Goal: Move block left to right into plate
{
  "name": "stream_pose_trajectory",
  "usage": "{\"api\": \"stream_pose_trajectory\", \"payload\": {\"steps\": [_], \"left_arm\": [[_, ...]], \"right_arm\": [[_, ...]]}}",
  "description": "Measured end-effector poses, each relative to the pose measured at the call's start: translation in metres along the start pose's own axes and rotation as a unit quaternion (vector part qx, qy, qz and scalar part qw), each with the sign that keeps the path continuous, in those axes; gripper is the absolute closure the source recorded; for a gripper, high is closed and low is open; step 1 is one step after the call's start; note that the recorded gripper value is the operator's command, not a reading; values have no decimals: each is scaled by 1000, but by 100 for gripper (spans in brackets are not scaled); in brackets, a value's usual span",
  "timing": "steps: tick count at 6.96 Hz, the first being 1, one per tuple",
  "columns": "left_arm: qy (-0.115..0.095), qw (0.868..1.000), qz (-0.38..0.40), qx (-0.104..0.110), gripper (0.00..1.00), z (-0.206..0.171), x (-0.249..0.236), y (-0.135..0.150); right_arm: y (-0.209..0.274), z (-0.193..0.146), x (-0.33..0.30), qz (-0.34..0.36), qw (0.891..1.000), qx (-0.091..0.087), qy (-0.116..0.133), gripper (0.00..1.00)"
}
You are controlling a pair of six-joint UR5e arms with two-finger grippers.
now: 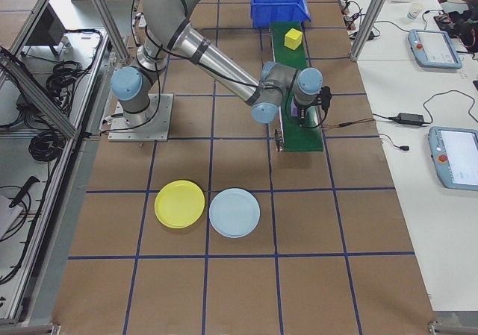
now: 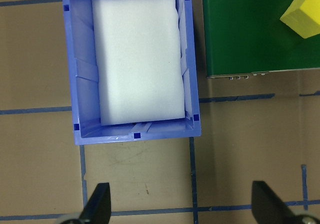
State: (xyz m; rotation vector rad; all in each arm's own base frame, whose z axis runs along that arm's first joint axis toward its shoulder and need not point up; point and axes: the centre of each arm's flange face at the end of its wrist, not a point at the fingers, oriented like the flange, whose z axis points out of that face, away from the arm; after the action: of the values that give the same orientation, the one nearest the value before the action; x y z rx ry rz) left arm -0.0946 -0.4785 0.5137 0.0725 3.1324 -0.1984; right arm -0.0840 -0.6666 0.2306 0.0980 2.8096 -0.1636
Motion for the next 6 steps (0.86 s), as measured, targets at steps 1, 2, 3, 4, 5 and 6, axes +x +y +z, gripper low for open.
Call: {"api": "stream_pose_trajectory", "payload": {"steps": [1, 2, 3, 4, 5, 6], "left_arm": [[-2, 1000, 1, 0, 0, 0, -1, 0], [-11, 1000, 1, -4, 0, -1, -3, 3], [-28, 1000, 3, -9, 0, 0, -5, 5], [-34, 999, 4, -12, 0, 1, -5, 6], [-32, 999, 5, -14, 0, 2, -5, 6], [-31, 999, 5, -15, 0, 3, -4, 7]], "right_arm": [[2, -11, 6, -17, 999, -1, 50, 81], [6, -34, 16, -42, 992, -5, 117, 81], [14, -63, 44, -64, 985, -8, 158, 81], [28, -93, 97, -85, 980, -14, 177, 80], [54, -119, 165, -99, 978, -28, 179, 77], [94, -138, 232, -94, 981, -43, 166, 76]]}}
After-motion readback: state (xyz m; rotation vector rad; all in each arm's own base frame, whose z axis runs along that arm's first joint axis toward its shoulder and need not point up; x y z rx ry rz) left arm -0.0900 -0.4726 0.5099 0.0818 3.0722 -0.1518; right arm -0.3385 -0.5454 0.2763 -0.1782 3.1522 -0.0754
